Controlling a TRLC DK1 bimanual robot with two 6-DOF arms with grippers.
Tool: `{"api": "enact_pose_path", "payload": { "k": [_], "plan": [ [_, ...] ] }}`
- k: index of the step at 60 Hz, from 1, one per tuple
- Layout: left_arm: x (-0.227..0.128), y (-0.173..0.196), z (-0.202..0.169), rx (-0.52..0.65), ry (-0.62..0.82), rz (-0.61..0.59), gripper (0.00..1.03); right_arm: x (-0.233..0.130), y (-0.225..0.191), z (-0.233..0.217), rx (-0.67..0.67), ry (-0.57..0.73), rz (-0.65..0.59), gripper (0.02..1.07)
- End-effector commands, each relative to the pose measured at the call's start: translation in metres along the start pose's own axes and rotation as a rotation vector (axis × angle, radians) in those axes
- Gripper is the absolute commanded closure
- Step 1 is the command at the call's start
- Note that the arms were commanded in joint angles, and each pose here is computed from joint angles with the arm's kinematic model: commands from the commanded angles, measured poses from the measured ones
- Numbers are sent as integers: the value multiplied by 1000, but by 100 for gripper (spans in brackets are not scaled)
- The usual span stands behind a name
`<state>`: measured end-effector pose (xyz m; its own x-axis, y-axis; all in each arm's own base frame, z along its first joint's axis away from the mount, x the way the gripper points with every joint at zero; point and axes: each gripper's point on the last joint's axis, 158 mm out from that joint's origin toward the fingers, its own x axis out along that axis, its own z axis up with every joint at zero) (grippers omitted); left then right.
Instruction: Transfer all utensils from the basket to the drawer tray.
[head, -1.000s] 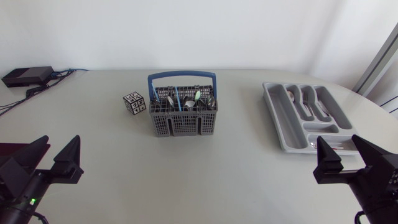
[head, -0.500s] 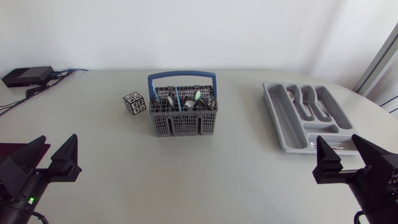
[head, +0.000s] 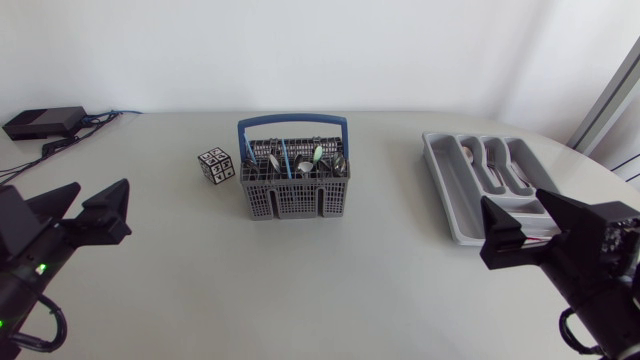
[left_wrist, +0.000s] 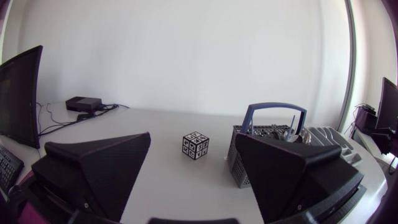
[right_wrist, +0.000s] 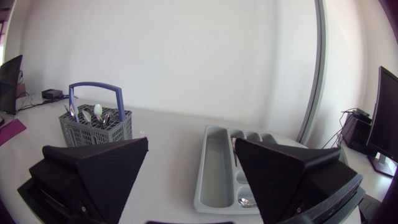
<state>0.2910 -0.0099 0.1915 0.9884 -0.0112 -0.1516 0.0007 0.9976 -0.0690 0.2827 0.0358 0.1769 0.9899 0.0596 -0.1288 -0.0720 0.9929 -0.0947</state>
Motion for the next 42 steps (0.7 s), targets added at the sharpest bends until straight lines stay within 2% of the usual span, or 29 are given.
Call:
{"api": "enact_pose_path", "payload": {
  "k": [1, 4, 11, 15, 24, 30, 42],
  "plan": [
    [14, -17, 18, -13, 22, -33, 10, 12, 7, 8, 18, 26, 14, 6],
    [20, -25, 14, -2, 64, -45, 10, 19, 12, 5, 10, 61, 22, 6],
    [41, -68, 1, 70, 225, -114, 10, 34, 25, -4, -18, 134, 45, 7],
    [54, -74, -4, 91, 296, -111, 10, 38, 33, -8, -41, 179, 59, 7],
    [83, -118, -19, 258, 431, -207, 10, 47, 54, -20, -159, 311, 117, 7],
    [98, -149, -20, 275, 454, -274, 10, 48, 71, -28, -264, 378, 223, 7],
    [124, -194, -19, 241, 451, -407, 11, 58, 97, -35, -220, 468, 376, 7]
  ]
}}
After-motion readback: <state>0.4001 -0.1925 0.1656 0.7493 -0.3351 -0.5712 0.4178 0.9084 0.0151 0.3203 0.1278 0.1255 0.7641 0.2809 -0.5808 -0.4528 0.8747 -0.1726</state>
